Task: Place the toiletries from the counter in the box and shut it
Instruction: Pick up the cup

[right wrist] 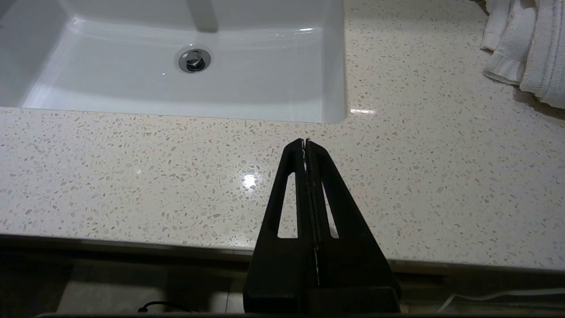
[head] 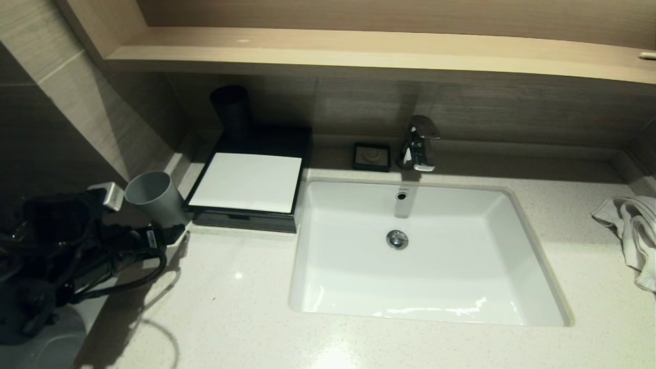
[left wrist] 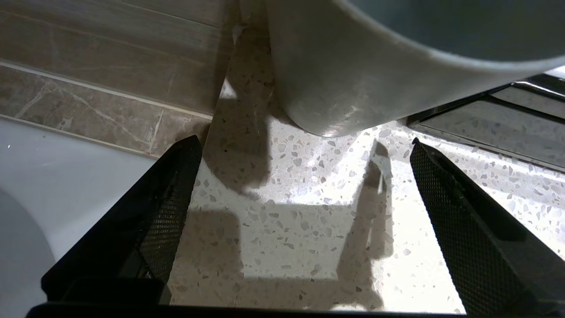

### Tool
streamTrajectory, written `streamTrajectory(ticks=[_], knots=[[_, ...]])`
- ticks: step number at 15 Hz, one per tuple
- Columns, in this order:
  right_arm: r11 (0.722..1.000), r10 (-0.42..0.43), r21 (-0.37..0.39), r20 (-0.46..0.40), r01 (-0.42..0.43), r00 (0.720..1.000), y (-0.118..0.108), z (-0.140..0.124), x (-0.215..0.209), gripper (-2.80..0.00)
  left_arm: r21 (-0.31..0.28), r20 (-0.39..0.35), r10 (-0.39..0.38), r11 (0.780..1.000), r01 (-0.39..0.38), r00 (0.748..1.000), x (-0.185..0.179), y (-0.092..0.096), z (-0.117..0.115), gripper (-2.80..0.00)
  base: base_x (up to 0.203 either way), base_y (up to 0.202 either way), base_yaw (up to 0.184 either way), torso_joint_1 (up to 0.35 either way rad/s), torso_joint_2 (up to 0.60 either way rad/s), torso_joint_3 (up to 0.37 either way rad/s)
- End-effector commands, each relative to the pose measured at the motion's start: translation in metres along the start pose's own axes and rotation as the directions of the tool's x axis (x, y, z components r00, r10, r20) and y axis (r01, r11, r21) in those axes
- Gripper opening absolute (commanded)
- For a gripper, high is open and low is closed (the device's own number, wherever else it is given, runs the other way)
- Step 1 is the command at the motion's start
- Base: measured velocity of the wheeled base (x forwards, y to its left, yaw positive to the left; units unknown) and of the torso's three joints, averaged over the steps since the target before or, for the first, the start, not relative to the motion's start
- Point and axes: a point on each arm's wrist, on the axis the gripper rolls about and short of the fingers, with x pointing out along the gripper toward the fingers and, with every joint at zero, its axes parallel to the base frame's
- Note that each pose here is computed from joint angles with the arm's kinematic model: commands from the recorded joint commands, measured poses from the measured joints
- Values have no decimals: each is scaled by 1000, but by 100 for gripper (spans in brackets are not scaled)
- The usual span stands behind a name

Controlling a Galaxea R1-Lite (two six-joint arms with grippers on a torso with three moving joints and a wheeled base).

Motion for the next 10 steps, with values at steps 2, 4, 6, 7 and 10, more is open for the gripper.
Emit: streamTrajectory(ticks=[2,4,6,7,10], knots=[[1000,1,0,0,-1,1000,0,0,0,-280,-2,-3,-1,1000,1,1000,3,0,-1,0,0,0,0,0,0,0],[1000,-2,0,0,2,1000,0,0,0,-280,-1,0,-2,1000,2,1000,6,0,-2,0,0,0,0,0,0,0],[1000,1,0,0,-1,1000,0,0,0,-280,0,17,-4,1000,4,1000,10,-1,-3,0,0,0,0,0,0,0],[1000,1,0,0,-1,1000,0,0,0,-280,-1,21,-5,1000,5,1000,12,-1,-3,0,0,0,0,0,0,0],[1000,1,0,0,-1,1000,0,0,0,-280,0,27,-10,1000,10,1000,13,-2,-2,0,0,0,0,0,0,0]])
